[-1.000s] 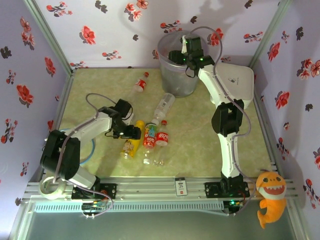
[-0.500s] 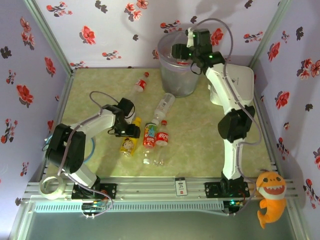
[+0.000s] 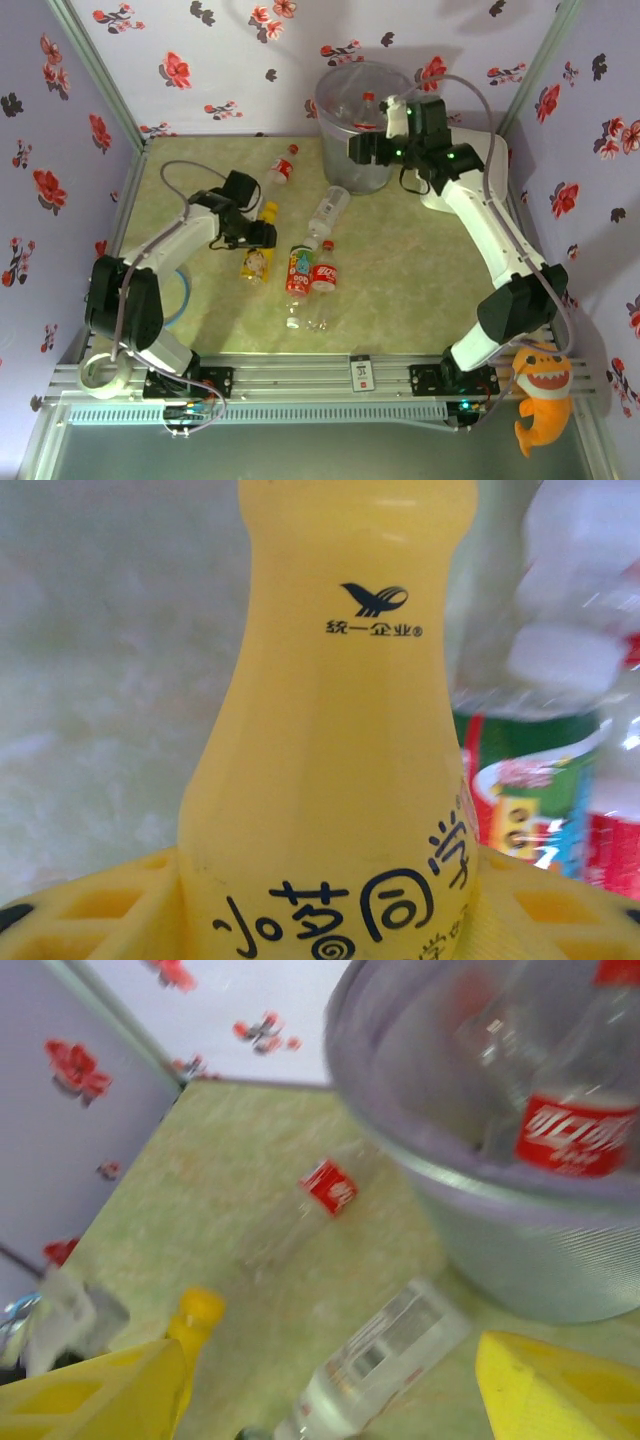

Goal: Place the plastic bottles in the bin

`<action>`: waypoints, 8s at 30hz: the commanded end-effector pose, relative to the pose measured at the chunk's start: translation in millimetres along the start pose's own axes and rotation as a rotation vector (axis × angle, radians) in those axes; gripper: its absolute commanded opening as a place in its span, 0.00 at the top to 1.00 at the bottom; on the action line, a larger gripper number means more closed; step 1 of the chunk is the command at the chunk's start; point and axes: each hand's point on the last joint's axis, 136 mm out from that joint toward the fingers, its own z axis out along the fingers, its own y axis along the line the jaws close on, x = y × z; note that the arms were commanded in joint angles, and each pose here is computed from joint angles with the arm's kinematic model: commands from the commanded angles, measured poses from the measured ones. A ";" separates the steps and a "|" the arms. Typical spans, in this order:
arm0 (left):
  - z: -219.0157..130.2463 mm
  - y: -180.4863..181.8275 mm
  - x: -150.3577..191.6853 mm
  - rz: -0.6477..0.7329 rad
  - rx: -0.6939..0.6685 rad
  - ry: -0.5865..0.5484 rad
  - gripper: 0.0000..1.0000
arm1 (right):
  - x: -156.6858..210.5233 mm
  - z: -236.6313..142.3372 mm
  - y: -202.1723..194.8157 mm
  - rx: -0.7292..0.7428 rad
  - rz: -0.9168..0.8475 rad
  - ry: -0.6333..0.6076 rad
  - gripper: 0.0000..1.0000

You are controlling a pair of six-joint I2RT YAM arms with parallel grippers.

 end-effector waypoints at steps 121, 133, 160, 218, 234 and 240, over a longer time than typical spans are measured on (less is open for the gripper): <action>-54.8 -16.7 -43.2 -0.468 0.557 -0.300 0.00 | -80.1 62.9 -166.6 0.460 -0.063 -0.040 0.41; -50.3 -11.7 -42.8 -0.449 0.516 -0.298 0.00 | -83.6 60.4 -164.7 0.459 -0.073 -0.049 0.23; 51.2 45.1 -176.3 0.060 0.033 -0.314 0.04 | -134.8 -23.6 -91.6 0.329 -0.114 -0.232 0.20; -61.7 -57.8 -103.8 0.106 0.394 -0.730 0.89 | 34.3 34.2 52.8 -0.107 0.263 -0.136 0.13; -59.6 -110.6 -64.8 0.129 0.576 -0.738 0.90 | 70.5 114.7 88.5 -0.240 0.214 0.031 0.11; -58.0 -117.9 -64.1 0.142 0.591 -0.729 0.90 | 81.9 127.0 78.8 -0.204 0.216 0.054 0.16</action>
